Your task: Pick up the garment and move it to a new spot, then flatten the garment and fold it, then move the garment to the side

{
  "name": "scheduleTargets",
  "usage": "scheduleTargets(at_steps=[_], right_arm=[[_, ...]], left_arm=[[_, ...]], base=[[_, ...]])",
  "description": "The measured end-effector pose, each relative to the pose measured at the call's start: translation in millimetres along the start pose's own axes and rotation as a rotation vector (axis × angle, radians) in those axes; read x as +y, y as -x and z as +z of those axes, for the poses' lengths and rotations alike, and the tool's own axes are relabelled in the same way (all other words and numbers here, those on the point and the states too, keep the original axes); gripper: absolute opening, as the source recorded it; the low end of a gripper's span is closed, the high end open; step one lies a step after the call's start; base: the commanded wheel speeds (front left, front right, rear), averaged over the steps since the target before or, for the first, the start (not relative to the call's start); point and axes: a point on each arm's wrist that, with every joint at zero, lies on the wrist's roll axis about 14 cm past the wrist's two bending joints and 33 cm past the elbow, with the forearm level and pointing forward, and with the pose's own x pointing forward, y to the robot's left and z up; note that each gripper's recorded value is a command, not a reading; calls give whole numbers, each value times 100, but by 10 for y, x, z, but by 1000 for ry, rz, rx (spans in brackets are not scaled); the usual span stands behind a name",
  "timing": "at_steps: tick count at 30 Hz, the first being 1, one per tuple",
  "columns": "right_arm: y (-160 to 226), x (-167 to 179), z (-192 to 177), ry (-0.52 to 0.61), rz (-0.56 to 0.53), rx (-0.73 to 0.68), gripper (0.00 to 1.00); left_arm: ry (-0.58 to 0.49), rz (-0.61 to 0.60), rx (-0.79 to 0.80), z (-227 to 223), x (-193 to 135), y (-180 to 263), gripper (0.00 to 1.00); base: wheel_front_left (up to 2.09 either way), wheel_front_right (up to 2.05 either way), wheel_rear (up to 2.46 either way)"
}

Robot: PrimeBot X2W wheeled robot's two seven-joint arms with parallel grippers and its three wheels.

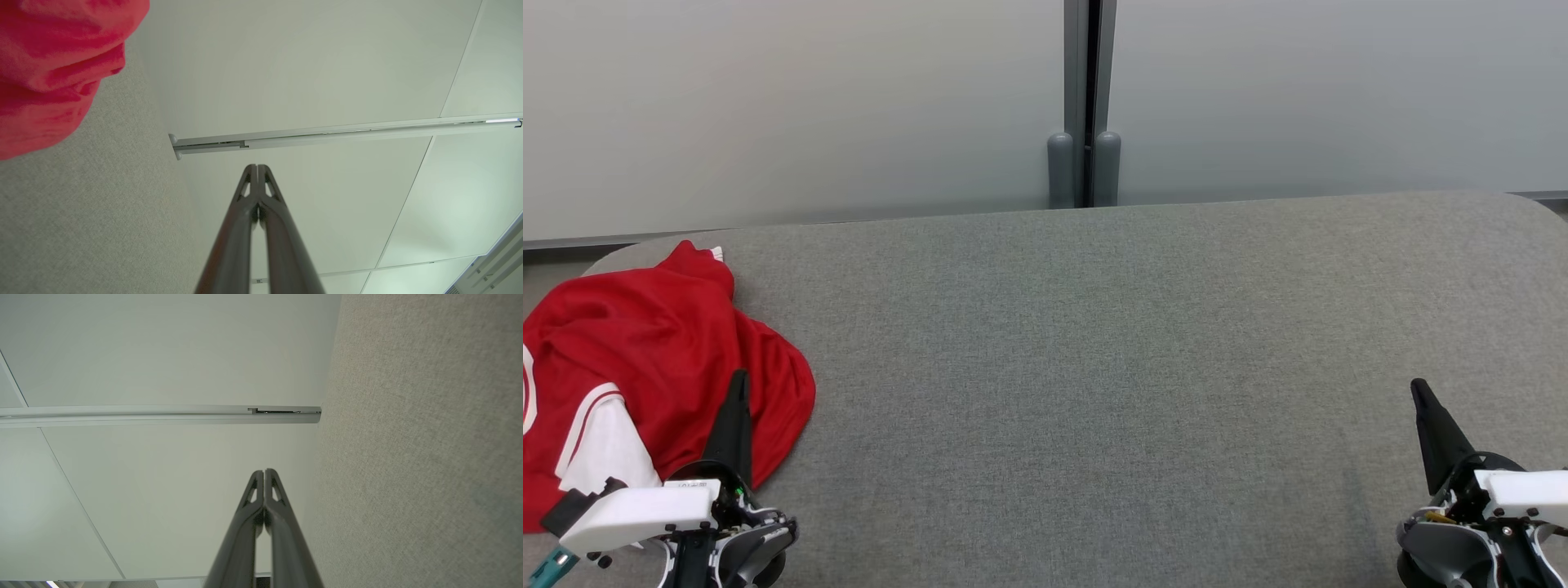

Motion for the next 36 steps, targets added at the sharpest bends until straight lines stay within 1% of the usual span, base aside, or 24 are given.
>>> scheduleTargets(at_steps=[28,29,33,36], right_arm=[[0,0,0,0,0,0,0],[6,-18,-3,-2,-5,0,100],[103,-225,-39,-17,-66,-2,100],[103,-223,-49,-6,-66,-7,100]], left_arm=[[0,0,0,0,0,0,0],[1,5,0,-4,18,5,100],[14,69,-2,-34,236,110,100],[9,70,-5,-57,240,112,100]], base=[[0,0,0],[0,0,0],[0,0,0],[0,0,0]])
